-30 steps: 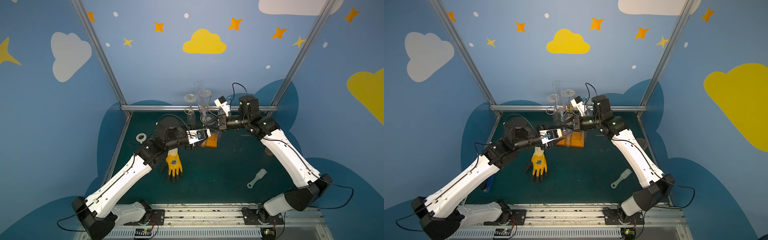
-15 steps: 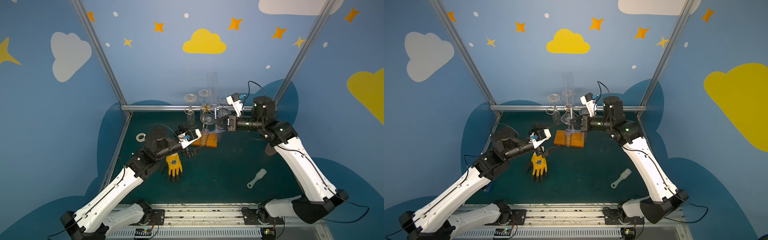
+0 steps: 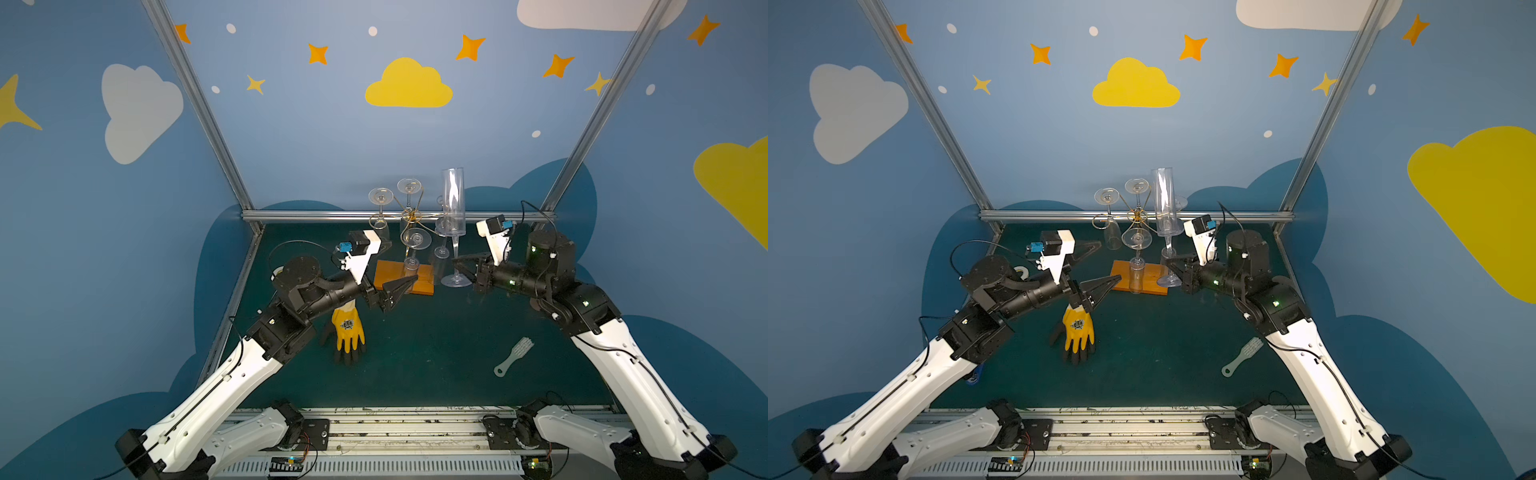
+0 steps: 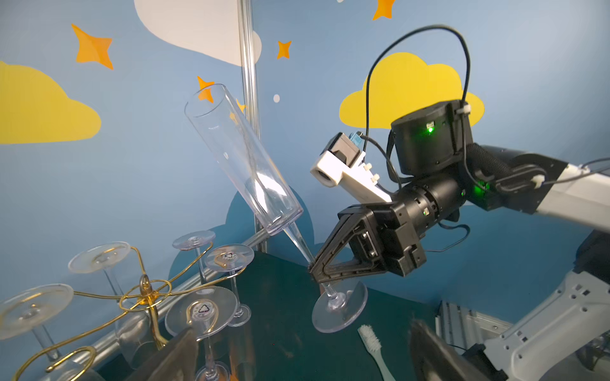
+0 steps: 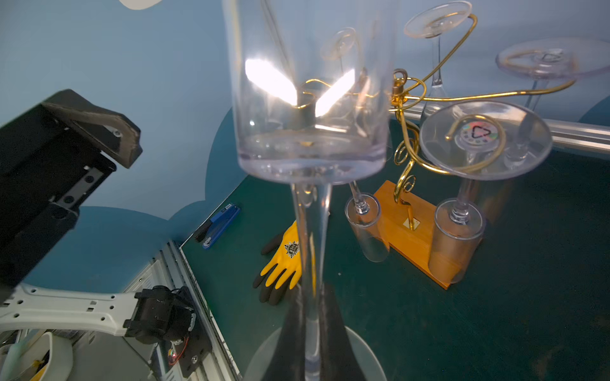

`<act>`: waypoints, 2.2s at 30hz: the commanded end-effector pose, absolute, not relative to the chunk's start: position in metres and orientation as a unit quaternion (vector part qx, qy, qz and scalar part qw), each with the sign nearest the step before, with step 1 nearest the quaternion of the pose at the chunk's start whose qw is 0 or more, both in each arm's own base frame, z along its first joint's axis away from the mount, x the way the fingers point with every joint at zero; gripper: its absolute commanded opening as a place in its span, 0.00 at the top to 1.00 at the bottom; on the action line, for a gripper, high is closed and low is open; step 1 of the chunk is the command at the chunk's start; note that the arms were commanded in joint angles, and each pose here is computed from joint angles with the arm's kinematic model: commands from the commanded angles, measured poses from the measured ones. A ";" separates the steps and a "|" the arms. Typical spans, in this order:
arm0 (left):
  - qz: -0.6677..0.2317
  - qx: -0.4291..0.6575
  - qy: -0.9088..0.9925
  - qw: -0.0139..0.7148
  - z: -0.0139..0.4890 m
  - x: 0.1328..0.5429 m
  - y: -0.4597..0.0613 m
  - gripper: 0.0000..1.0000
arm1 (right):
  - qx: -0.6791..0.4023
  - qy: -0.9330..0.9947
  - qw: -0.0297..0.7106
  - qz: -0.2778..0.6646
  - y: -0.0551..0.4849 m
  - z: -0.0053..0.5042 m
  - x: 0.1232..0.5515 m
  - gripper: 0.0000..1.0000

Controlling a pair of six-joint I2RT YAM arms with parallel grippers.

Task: Take the wine glass off the wine glass rack
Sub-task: Pick up the wine glass from the wine glass rack.

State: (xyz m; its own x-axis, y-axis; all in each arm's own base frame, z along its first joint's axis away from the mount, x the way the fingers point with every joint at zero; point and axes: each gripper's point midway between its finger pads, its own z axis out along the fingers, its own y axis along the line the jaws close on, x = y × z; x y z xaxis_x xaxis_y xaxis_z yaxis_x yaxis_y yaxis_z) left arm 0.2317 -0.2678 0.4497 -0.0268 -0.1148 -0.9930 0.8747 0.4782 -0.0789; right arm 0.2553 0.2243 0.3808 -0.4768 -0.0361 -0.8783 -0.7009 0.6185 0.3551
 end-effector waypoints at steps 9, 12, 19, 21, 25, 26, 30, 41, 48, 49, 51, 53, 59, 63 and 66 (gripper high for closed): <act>-0.514 0.243 0.610 0.552 0.463 0.234 -0.276 0.02 | -0.256 0.745 0.503 0.357 0.224 0.388 0.252 1.00; -0.532 0.227 0.610 0.541 0.464 0.236 -0.278 0.02 | -0.260 0.739 0.506 0.361 0.226 0.389 0.250 1.00; -0.558 0.217 0.613 0.516 0.463 0.237 -0.284 0.02 | -0.270 0.735 0.500 0.370 0.235 0.386 0.246 1.00; -0.565 0.216 0.610 0.512 0.464 0.237 -0.285 0.02 | -0.273 0.733 0.499 0.373 0.238 0.386 0.245 1.00; -0.577 0.216 0.608 0.501 0.464 0.238 -0.289 0.02 | -0.281 0.729 0.496 0.380 0.244 0.385 0.242 1.00; -0.578 0.216 0.608 0.500 0.465 0.238 -0.291 0.02 | -0.283 0.728 0.494 0.382 0.246 0.385 0.242 1.00; -0.582 0.216 0.606 0.497 0.468 0.241 -0.294 0.02 | -0.294 0.723 0.491 0.388 0.254 0.385 0.240 1.00; -0.575 0.167 0.610 0.519 0.470 0.264 -0.289 0.03 | -0.359 0.697 0.472 0.404 0.280 0.375 0.218 1.00; -0.559 0.132 0.611 0.545 0.471 0.277 -0.278 0.04 | -0.400 0.674 0.462 0.415 0.293 0.368 0.197 1.00; -0.559 0.134 0.609 0.546 0.473 0.277 -0.278 0.05 | -0.402 0.674 0.460 0.416 0.294 0.367 0.196 1.00; -0.560 0.136 0.607 0.547 0.474 0.277 -0.278 0.06 | -0.407 0.672 0.455 0.420 0.298 0.364 0.194 1.00; -0.559 0.138 0.606 0.549 0.474 0.277 -0.278 0.08 | -0.414 0.669 0.449 0.424 0.301 0.362 0.191 1.00; -0.552 0.133 0.603 0.561 0.472 0.279 -0.274 0.16 | -0.433 0.659 0.444 0.426 0.308 0.357 0.184 1.00; -0.546 0.128 0.599 0.572 0.473 0.278 -0.270 0.22 | -0.435 0.660 0.438 0.428 0.311 0.354 0.183 1.00; -0.545 0.128 0.598 0.574 0.472 0.278 -0.269 0.27 | -0.438 0.659 0.434 0.430 0.313 0.350 0.181 1.00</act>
State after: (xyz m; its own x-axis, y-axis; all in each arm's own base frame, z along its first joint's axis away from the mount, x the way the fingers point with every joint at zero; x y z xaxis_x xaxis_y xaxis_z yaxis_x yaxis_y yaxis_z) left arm 0.2811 -0.2767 0.4613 -0.3599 -0.4463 -0.8193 0.7619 0.3662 -0.5342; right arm 0.1842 0.3073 0.3459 -0.2752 -0.2208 -0.9357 -0.9370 0.2796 0.2096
